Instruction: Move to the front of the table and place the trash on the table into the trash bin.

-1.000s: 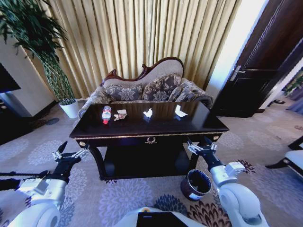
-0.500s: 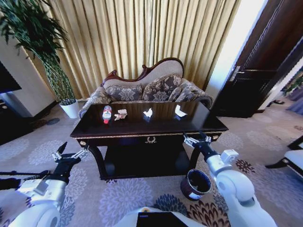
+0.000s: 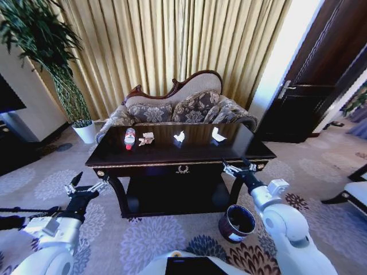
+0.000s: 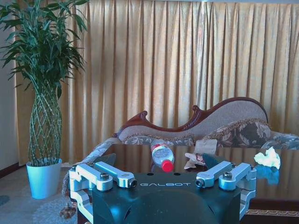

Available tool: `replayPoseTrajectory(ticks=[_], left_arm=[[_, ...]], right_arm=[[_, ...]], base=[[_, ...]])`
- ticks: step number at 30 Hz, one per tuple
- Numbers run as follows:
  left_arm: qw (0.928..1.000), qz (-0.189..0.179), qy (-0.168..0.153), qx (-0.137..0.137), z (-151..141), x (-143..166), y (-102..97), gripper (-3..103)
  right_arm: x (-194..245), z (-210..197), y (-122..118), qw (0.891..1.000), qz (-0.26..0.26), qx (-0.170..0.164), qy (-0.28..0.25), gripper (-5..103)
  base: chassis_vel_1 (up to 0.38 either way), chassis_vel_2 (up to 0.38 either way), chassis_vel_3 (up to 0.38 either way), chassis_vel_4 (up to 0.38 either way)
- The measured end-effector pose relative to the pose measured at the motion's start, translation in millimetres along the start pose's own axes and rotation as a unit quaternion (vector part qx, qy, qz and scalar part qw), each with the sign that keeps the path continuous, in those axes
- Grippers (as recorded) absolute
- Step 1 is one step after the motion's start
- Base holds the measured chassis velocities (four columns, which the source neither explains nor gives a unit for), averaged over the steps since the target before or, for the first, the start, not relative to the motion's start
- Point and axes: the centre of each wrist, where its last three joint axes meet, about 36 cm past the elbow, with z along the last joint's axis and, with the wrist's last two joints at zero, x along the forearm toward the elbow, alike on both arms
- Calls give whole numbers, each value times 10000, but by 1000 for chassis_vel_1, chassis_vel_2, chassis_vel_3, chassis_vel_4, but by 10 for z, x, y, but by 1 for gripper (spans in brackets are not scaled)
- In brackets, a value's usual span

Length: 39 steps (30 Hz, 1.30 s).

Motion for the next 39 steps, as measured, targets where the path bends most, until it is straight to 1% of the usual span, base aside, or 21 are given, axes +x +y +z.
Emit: replayPoseTrajectory(ticks=[9, 22, 28, 34, 36, 39], left_arm=[[10000, 5, -3, -6, -2, -2, 1, 100], [10000, 18, -12, 4, -4, -8, -4, 100], [10000, 20, -6, 15, -2, -6, -4, 100], [10000, 35, -7, 18, -7, -11, -2, 100], [10000, 40, -4, 17, -8, -13, -1, 100], [10000, 40, 4, 17, -7, -11, -1, 100]], right_arm=[[10, 3, 10, 10000, -14, 7, -10, 100], [40, 36, 22, 10000, -14, -18, 18, 100], [29, 60, 20, 10000, -16, -32, -17, 100], [-116, 15, -62, 10000, 11, -14, 78, 100], [-340, -56, -162, 9998, 53, -24, 187, 100], [-439, -96, -220, 9996, 36, -46, 266, 100]], base=[[-17, 14, 20, -18], [-142, 152, 144, -138], [-34, 35, 22, -23], [0, 0, 0, 0], [0, 0, 0, 0], [0, 0, 0, 0]])
